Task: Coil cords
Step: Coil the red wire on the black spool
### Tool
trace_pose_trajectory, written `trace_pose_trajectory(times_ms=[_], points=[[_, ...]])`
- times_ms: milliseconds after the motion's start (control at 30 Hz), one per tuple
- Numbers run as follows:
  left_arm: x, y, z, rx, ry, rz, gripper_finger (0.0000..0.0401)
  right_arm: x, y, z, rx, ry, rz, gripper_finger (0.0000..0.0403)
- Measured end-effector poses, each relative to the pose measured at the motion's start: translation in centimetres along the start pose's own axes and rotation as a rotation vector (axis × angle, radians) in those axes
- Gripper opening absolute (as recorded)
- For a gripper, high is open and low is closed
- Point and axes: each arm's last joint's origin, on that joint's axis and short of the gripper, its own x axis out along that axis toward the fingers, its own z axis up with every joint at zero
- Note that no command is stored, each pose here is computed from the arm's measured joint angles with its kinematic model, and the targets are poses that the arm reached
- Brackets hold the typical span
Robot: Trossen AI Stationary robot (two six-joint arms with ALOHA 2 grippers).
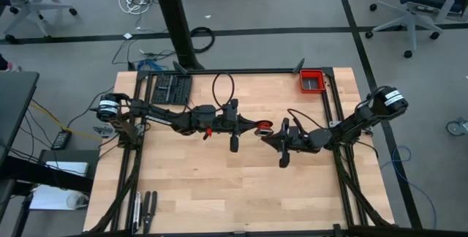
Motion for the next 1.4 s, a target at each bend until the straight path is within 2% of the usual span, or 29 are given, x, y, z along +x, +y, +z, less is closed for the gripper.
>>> trace_pose_trajectory(times_ms=[300, 433, 667, 1133, 1400], points=[[0.0, 0.0, 0.0, 0.000, 0.001, 0.000, 0.0000, 0.6, -1.2, 0.3, 0.004, -0.015, -0.054, 0.0001], [0.0, 0.0, 0.0, 0.000, 0.000, 0.006, 0.0001, 1.7, -1.0, 1.2, 0.015, -0.036, -0.005, 0.0001], [0.0, -0.2, 0.2, 0.000, -0.017, 0.016, 0.0001, 4.0, -0.1, 2.3, -0.033, 0.023, 0.018, 0.0001], [0.0, -0.3, 0.2, 0.005, -0.020, 0.015, 0.0001, 4.0, -0.1, 2.5, -0.061, 0.016, 0.021, 0.0002], [0.0, -0.3, 0.0, 0.006, 0.002, 0.020, 0.0000, 4.1, 0.0, 2.5, -0.076, 0.014, 0.025, 0.0044]])
